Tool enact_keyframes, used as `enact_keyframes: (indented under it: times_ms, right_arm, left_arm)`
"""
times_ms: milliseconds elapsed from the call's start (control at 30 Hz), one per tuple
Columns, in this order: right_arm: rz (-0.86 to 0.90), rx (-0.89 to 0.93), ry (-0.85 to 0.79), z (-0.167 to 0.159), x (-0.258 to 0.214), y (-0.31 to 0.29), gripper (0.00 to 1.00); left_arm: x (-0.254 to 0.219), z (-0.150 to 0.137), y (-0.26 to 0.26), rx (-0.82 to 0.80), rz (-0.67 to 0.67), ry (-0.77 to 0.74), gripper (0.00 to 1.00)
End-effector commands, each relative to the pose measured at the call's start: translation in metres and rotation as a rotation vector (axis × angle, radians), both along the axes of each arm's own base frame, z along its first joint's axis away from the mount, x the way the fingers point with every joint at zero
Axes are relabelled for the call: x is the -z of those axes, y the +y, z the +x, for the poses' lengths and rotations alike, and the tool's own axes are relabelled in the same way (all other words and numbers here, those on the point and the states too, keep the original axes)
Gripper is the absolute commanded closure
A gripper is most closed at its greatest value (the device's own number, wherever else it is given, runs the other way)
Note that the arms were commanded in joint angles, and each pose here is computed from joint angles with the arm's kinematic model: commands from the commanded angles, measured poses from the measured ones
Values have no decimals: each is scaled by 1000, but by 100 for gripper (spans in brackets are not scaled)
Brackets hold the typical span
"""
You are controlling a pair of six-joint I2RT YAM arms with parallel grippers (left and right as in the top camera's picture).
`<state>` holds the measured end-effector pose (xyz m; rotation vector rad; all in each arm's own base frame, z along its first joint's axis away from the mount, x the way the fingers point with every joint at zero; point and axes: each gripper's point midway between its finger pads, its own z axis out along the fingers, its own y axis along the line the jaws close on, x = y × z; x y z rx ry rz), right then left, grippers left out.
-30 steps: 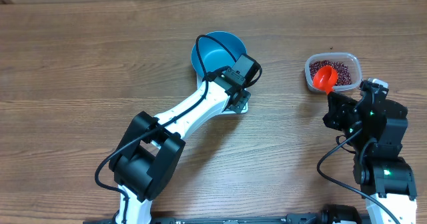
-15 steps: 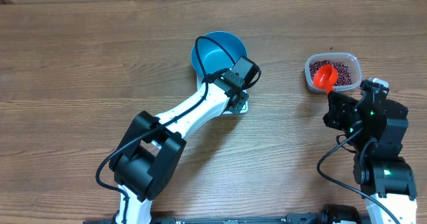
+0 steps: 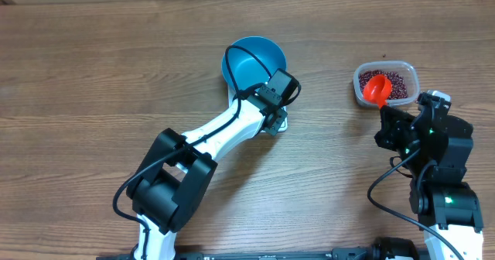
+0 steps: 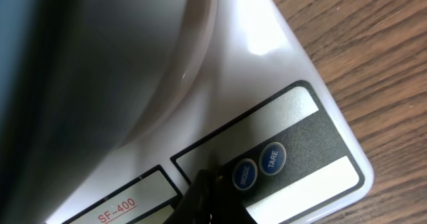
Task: Scoop item into bowl and weigh 150g on scale
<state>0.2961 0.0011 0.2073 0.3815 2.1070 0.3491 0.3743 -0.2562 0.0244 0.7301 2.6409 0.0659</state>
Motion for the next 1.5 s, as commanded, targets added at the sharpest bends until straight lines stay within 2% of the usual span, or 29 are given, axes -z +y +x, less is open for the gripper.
enact_keyframes:
  times_ms: [0,633,867,1100,1267,1400,1467]
  right_arm:
    - [-8,3,-42,3,-17,-2,96]
    - [-8,3,-44,4,-17,-2,96]
    - [-8,3,-44,4,-17,-2,96]
    - [-8,3,-45,4,-17,-2,96]
    - [-8,3,-49,4,-18,-2,96]
    - [-9,3,-59,5,-20,-2,96]
    - [-9,3,-58,5,-20,-2,96]
  left_arm:
    - [11,-3,5,9,30,12,96]
    - [13,-2,4,5,21,3,96]
    - [39,-11,11,-12,63,64,96]
    - [43,-17,16,-22,81,92,96]
    - [18,-16,7,-8,58,63,96]
    - [-34,-6,-16,18,-27,-39,96]
    - [-76,-6,-26,34,-91,-112,96]
